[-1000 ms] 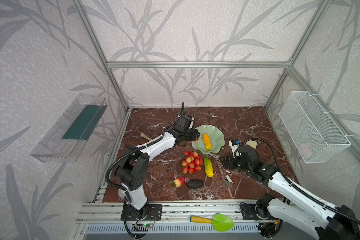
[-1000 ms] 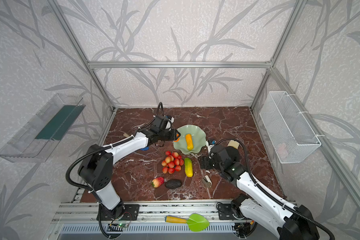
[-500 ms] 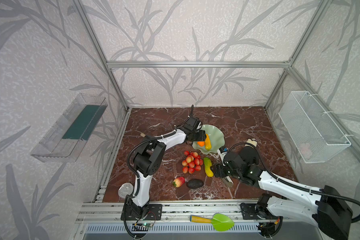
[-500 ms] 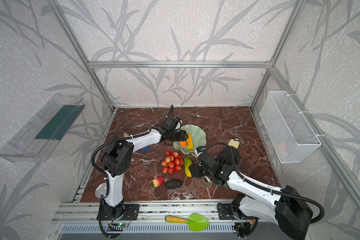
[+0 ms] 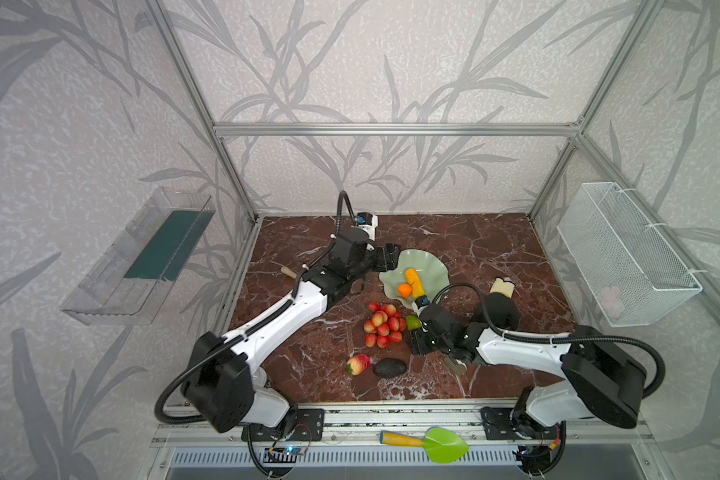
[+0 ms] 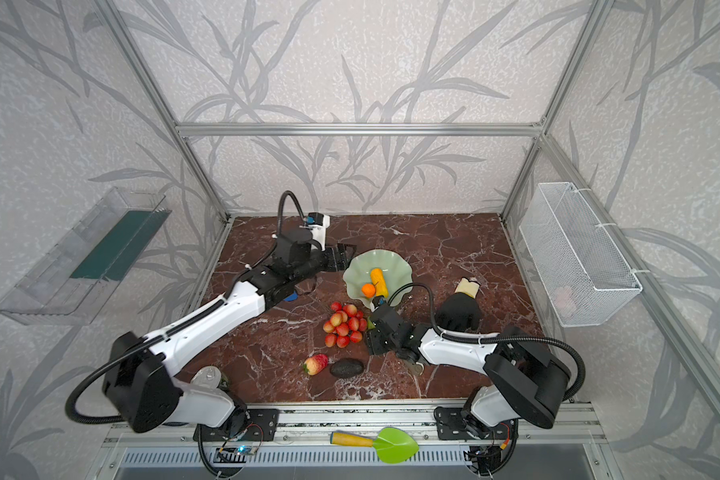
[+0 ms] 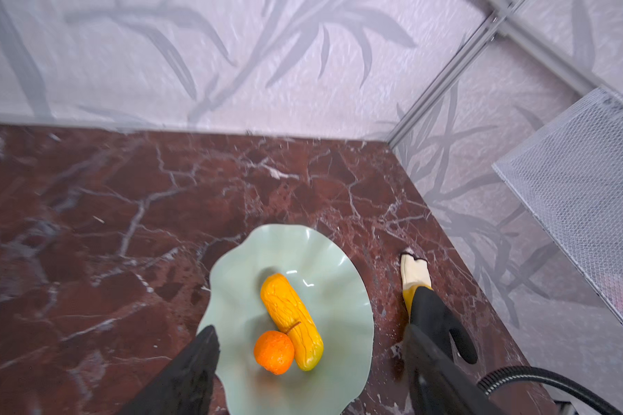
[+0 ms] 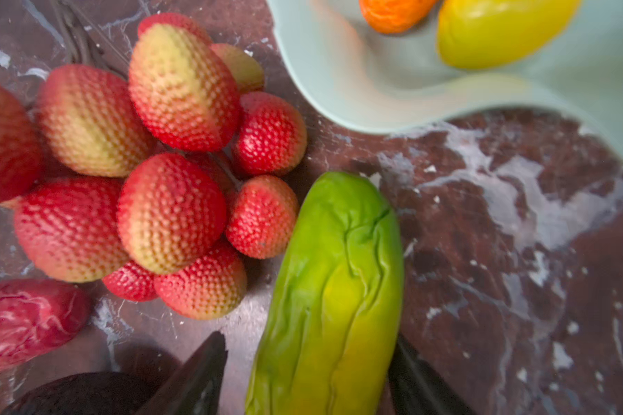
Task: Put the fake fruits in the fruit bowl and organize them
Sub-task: 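Place the green papaya in the bowl with right gripper while left grasps peach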
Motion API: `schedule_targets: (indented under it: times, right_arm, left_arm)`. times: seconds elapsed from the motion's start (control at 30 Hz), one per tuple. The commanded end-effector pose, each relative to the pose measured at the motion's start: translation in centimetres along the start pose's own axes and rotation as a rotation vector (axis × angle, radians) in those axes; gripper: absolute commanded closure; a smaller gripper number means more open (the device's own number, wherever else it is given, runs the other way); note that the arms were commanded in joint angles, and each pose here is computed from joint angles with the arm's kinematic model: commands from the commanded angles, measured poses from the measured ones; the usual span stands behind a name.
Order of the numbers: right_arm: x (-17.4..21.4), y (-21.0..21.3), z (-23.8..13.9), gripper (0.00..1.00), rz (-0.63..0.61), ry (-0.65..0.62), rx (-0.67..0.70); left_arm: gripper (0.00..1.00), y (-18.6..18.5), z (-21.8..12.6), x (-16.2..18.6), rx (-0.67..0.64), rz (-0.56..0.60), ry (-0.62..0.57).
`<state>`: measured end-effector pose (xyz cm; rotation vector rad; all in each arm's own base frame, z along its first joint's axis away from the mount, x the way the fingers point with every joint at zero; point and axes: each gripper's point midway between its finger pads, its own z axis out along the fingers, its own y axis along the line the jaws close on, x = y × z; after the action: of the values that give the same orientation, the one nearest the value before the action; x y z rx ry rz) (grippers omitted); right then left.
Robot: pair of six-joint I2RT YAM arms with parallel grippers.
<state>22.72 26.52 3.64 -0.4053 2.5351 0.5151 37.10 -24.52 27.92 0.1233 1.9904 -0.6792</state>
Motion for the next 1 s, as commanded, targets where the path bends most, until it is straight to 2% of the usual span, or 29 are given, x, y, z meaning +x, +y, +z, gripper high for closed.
schedule_targets:
  times: [0.0, 0.13, 0.2, 0.4, 0.5, 0.63, 0.73, 0.97]
  right_arm:
    - [-1.2, 0.3, 0.1, 0.47, 0.01, -0.041, 0.008]
    - [-1.7, -0.3, -1.8, 0.69, -0.014, -0.075, 0.042]
    - [-2.5, -0.4, -3.7, 0.75, -0.04, -0.114, 0.047]
    - [-6.4, -0.9, -10.6, 0.79, -0.11, -0.303, 0.082]
    - [-9.6, -1.8, -12.3, 0.79, -0.101, -0.366, 0.086]
    - [-13.8, -3.3, -11.1, 0.79, -0.069, -0.383, 0.077]
    - [-16.4, -4.5, -8.8, 0.79, -0.061, -0.369, 0.087]
    - [-18.8, -8.4, -2.0, 0.79, -0.005, -0.287, 0.124]
  left_arm:
    - [0.16, 4.6, -3.1, 1.9, -0.177, 0.027, -0.037]
    - [0.14, 8.2, -7.1, 6.0, -0.278, 0.003, -0.01]
    - [0.13, 9.5, -8.4, 8.2, -0.301, -0.007, 0.023]
    - [0.13, 10.6, -11.0, 13.1, -0.282, -0.053, 0.131]
    - [0.14, 10.5, -11.5, 15.1, -0.249, -0.091, 0.176]
    - [0.16, 10.2, -11.7, 17.4, -0.208, -0.124, 0.241]
    - [0.17, 10.0, -11.8, 18.7, -0.188, -0.139, 0.29]
    - [0.19, 9.6, -11.6, 22.7, -0.137, -0.211, 0.384]
